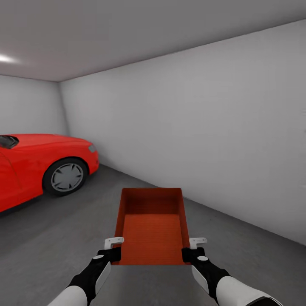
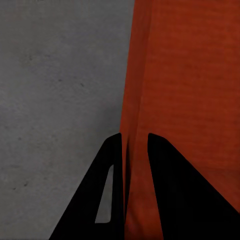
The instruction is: Move the two storage containers from the living room to the garage. In the garage, place one container on the floor and stack the other container on top of it (either order is fine).
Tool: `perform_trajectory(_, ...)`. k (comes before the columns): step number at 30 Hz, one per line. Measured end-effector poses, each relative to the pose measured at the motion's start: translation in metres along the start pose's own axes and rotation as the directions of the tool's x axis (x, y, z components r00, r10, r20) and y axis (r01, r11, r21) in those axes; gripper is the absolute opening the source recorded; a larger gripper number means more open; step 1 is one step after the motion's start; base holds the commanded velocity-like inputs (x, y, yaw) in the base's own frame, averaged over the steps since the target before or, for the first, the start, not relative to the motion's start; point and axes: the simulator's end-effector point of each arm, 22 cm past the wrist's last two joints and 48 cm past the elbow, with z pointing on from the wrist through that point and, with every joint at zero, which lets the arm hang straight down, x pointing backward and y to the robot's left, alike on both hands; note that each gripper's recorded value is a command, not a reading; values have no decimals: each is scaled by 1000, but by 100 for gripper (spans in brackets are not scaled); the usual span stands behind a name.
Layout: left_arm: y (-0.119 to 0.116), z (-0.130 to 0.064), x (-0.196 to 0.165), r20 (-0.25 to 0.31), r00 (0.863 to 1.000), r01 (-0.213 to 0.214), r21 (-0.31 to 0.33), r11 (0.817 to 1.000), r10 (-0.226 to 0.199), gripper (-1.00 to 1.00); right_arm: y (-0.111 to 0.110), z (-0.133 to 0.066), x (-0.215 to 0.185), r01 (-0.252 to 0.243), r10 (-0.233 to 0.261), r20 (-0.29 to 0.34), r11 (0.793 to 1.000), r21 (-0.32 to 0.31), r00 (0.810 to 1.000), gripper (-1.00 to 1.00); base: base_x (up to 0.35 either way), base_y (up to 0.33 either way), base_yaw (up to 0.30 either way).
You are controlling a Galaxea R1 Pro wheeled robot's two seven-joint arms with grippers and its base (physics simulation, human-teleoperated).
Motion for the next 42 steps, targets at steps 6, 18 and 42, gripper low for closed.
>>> perform_trajectory(6,0,0,0,0,1000,0,0,1000,0,-100,0,0,0,0,0,0,1000,0,1000,-100,240,73,-244)
perform_trajectory(18,0,-1,0,0,1000,0,0,1000,0,-100,0,-1,0,0,0,0,1000,0,1000,-100,311,111,-244)
perform_trajectory(42,0,-1,0,1,1000,0,0,1000,0,-100,0,-1,0,0,0,1,1000,0,1000,-100,313,131,-244)
